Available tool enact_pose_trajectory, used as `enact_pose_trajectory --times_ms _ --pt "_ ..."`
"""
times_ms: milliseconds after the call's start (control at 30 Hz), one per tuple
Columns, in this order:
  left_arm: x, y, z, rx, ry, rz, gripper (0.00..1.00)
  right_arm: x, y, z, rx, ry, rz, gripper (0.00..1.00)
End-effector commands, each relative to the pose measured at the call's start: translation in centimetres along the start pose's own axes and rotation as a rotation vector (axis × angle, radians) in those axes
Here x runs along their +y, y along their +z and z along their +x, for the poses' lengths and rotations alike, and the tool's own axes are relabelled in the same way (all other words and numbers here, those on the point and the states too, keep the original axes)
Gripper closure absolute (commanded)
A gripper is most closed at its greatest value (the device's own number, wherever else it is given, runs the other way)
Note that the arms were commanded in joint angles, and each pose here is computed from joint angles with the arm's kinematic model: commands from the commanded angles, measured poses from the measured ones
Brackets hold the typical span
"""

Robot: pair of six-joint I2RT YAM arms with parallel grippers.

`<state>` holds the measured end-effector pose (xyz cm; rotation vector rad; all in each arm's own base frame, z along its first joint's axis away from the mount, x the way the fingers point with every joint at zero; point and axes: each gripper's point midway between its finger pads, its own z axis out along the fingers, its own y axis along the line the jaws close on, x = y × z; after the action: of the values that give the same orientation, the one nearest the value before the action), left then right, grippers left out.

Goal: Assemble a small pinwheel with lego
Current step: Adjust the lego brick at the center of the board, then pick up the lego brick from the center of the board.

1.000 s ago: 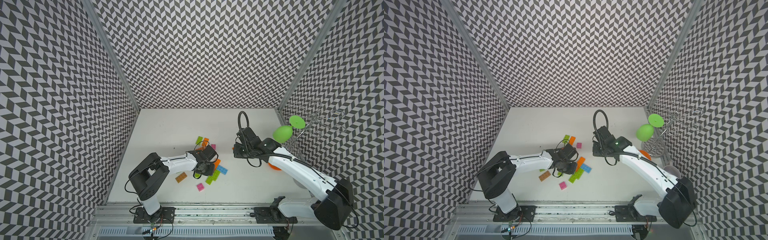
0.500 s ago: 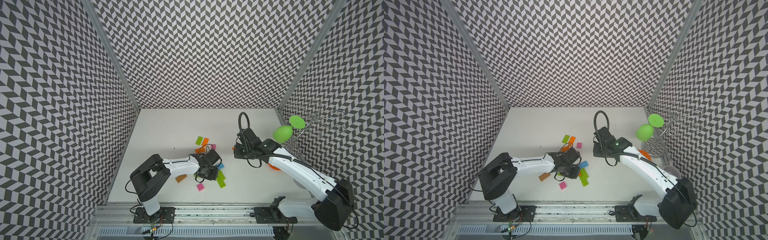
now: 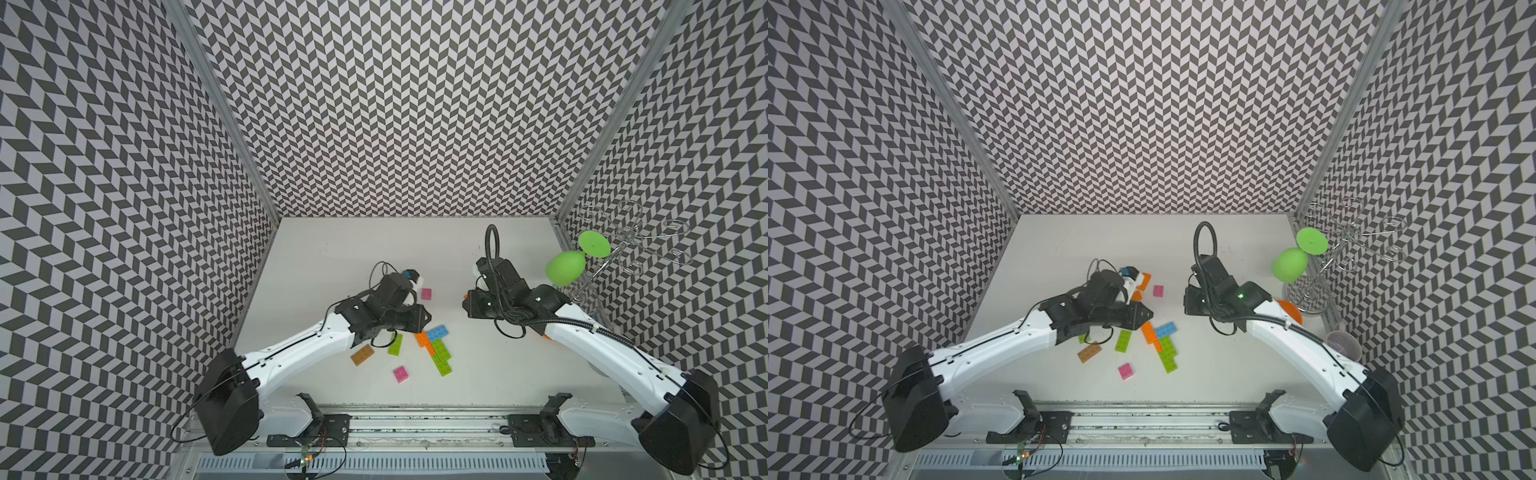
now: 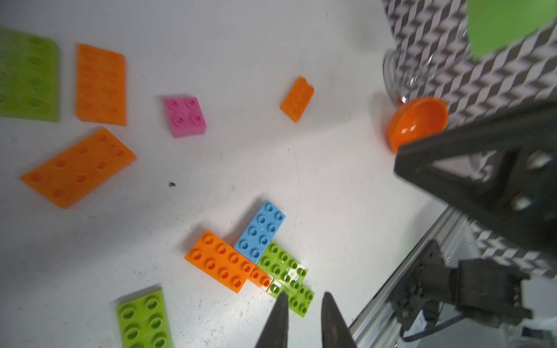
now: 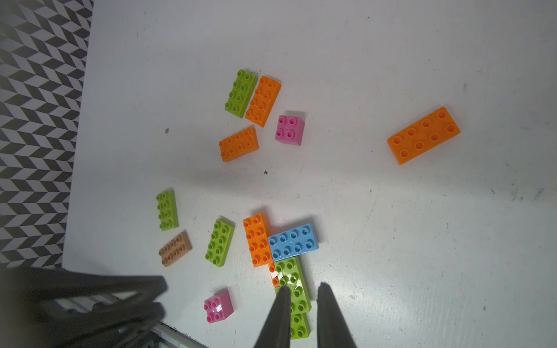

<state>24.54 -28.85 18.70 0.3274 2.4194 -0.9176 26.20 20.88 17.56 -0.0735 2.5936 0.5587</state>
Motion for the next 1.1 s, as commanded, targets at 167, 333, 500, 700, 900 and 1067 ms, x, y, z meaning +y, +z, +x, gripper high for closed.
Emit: enact_pose_trajectory --times_ms 167,333,500,700,900,1067 --pt "6.6 -4.0 -2.6 -0.137 -0.131 -0.023 0.58 1.6 3.1 1.5 0.060 -0.081 0.005 0.76" --pt "9.6 -5.5 -3.4 -0.185 -0.208 -0.020 0.44 2.6 5.2 0.1 0.060 -0.147 0.009 0.66" --pt "11.8 -6.4 -3.9 -0.207 -0.258 -0.022 0.42 5.1 7.9 -0.9 0.126 -0.251 -0.039 0.64" --pt "15.2 -8.6 -4.1 -0.265 -0.341 -0.045 0.41 10.9 9.9 3.1 0.227 -0.508 -0.105 0.64" --pt "20.3 -12.4 -3.7 -0.370 -0.486 -0.122 0.39 16.5 11.8 7.5 0.296 -0.564 -0.186 0.63" --pt "24.7 -15.9 -2.8 -0.452 -0.614 -0.205 0.40 19.5 14.0 10.5 0.348 -0.600 -0.158 0.65"
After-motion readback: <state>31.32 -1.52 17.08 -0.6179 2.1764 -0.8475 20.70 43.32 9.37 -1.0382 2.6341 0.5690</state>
